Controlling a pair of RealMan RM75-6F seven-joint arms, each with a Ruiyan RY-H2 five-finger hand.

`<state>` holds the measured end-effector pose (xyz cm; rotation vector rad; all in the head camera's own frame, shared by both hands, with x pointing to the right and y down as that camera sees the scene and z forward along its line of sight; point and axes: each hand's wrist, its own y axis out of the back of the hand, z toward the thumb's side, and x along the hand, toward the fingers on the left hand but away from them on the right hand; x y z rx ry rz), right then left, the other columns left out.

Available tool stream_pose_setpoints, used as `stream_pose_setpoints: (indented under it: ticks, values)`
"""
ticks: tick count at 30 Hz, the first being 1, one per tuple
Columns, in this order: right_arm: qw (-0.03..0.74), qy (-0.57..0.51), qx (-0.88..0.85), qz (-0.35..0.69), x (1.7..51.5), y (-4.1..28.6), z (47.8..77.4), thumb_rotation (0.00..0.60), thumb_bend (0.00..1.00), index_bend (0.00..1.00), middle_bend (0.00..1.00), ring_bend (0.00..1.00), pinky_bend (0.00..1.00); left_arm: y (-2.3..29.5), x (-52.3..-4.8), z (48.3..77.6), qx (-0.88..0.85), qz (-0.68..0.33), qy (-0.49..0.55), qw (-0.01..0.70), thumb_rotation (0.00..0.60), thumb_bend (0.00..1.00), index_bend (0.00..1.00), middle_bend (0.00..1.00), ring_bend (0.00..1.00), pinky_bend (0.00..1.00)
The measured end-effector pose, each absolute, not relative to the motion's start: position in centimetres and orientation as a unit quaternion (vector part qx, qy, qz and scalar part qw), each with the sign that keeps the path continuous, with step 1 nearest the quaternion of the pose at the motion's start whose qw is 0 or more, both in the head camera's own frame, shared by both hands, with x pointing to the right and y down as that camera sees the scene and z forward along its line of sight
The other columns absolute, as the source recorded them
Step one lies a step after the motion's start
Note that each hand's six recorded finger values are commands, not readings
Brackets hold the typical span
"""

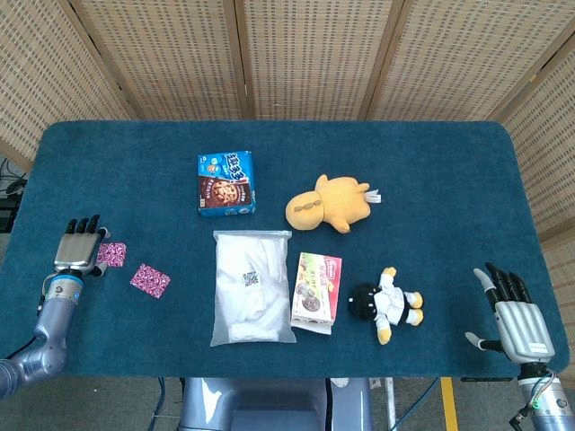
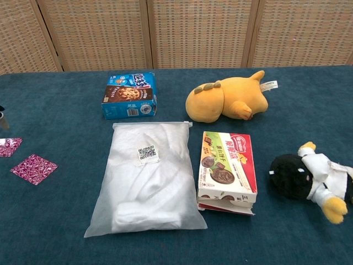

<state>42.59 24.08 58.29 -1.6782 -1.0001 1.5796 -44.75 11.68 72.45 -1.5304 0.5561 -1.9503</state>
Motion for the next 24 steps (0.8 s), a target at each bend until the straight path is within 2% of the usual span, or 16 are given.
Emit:
stream_pose_setpoints:
  ticks: [9,17,24]
  values:
    - [0.308,-0.38,-0.636,0.597,42.7,24.1,58.2,0.6,0.0,0.0,0.0,0.0,0.0,12.0,-42.7,70.9,-0.602,-0.705,0.234,0.291,0.6,0.29,0.22,0.0,0.0,0.0]
    - [0.31,-0.379,-0.637,0.596,42.5,24.1,58.1,0.6,0.0,0.0,0.0,0.0,0.0,14.3,-39.6,68.5,-0.635,-0.67,0.228,0.308,0.6,0.27,0.22,0.0,0.0,0.0]
    - [0.31,-0.382,-0.636,0.595,42.6,24.1,58.0,0.6,0.0,0.0,0.0,0.0,0.0,15.8,-38.1,67.6,-0.655,-0.646,0.195,0.34,0.6,0.27,0.22,0.0,0.0,0.0]
